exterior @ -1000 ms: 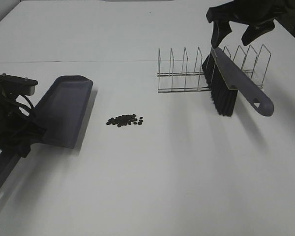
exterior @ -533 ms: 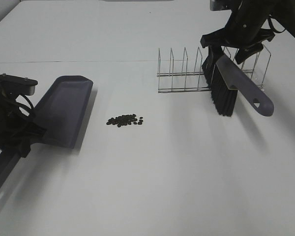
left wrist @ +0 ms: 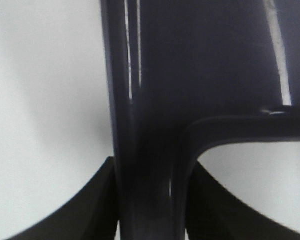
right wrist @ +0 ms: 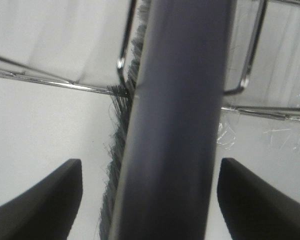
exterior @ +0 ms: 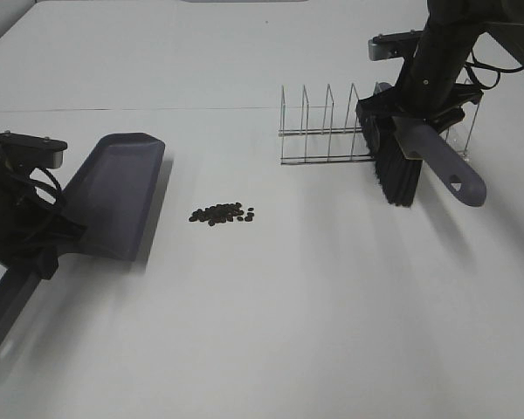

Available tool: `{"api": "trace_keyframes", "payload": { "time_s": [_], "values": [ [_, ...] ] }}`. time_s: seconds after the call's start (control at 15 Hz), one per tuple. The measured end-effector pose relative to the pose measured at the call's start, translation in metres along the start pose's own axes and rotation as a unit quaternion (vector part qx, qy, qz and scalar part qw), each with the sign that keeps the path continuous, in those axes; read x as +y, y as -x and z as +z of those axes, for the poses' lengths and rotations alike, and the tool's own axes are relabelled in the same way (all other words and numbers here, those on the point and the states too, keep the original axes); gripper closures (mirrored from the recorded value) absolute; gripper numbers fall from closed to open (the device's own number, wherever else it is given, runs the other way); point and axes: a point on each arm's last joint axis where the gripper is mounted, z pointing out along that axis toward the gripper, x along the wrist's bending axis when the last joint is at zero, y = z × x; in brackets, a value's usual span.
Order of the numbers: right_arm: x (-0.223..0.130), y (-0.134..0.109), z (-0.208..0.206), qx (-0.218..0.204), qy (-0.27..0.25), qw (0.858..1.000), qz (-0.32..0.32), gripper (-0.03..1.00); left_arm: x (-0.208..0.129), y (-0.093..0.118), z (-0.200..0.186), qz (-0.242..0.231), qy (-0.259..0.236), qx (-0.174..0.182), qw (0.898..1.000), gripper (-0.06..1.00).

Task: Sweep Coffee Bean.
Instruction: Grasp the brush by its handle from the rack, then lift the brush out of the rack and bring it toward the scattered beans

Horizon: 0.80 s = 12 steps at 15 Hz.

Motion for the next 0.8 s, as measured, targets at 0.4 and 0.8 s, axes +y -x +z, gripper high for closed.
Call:
{"api": "trace_keyframes", "payload": {
  "time_s": [0.4, 0.8],
  "values": [
    [-0.007, 0.002, -0.002, -0.002, -0.040, 0.999, 0.009, 0.62, 0.000, 0.000, 0.000, 0.000, 0.000, 0.000, 1.000, 0.61],
    [-0.009, 0.004, -0.036, -0.003, -0.042, 0.999, 0.016, 0.63, 0.001, -0.004, 0.000, 0.024, 0.002, 0.020, 1.000, 0.61]
  ]
}}
